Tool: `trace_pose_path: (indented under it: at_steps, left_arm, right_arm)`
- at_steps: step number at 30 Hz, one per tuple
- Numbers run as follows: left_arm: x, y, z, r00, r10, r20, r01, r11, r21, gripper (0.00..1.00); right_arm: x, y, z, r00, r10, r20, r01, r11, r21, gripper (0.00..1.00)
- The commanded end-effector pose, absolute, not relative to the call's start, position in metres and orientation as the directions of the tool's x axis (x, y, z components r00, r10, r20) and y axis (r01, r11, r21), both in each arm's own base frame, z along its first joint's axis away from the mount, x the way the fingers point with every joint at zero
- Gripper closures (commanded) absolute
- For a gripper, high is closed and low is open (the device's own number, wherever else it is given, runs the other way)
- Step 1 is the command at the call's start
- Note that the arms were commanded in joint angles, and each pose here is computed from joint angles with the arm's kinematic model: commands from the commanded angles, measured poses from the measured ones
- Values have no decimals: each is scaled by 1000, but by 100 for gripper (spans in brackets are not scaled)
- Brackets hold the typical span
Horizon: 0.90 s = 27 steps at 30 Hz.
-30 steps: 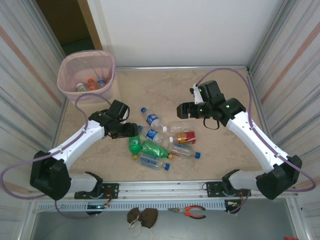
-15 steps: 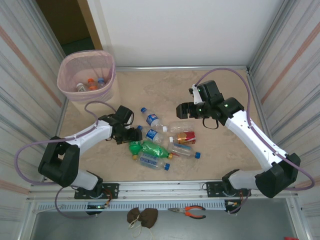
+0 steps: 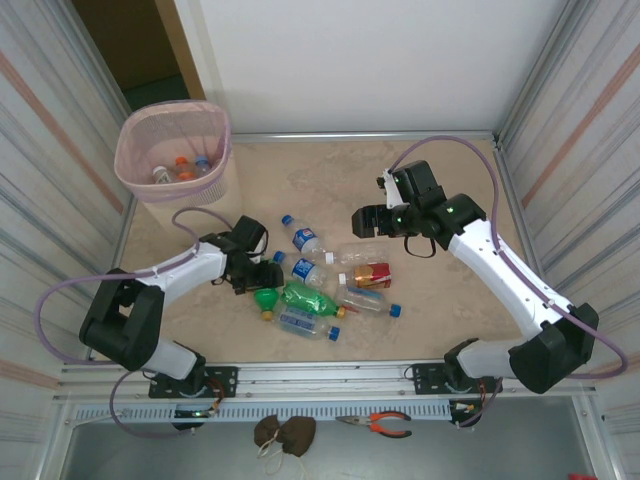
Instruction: Put the plastic bottles in the bin
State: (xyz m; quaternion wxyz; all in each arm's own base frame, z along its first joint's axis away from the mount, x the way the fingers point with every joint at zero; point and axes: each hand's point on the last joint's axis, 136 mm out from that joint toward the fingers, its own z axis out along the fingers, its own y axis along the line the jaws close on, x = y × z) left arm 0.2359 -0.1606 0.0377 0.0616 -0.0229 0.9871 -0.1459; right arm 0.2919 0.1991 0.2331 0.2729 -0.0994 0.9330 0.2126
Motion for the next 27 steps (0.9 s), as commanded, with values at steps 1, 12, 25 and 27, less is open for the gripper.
trace_pose_path:
  at_steps: [1,12,25,27]
  left_arm:
    - [231,-160,36,-993,-64,-99,-32,956,-291,34]
    - [237,-150,71,-981,-60,-183,-11,966,-258,38]
    - [270,-149,193,-902,-40,-430,101,949,-300,40]
    - [276,-147,215,-882,-38,-470,121,946,-302,41]
  right_arm:
    - [292,199,238,-838,-50,-544,-289,886,364,16]
    - [293,200,240,-835,-48,-548,-291,885,365,16]
    - [292,198,245,-827,-42,-561,-292,885,364,17]
    - [292,198,246,-826,-41,-561,-291,885,363,17]
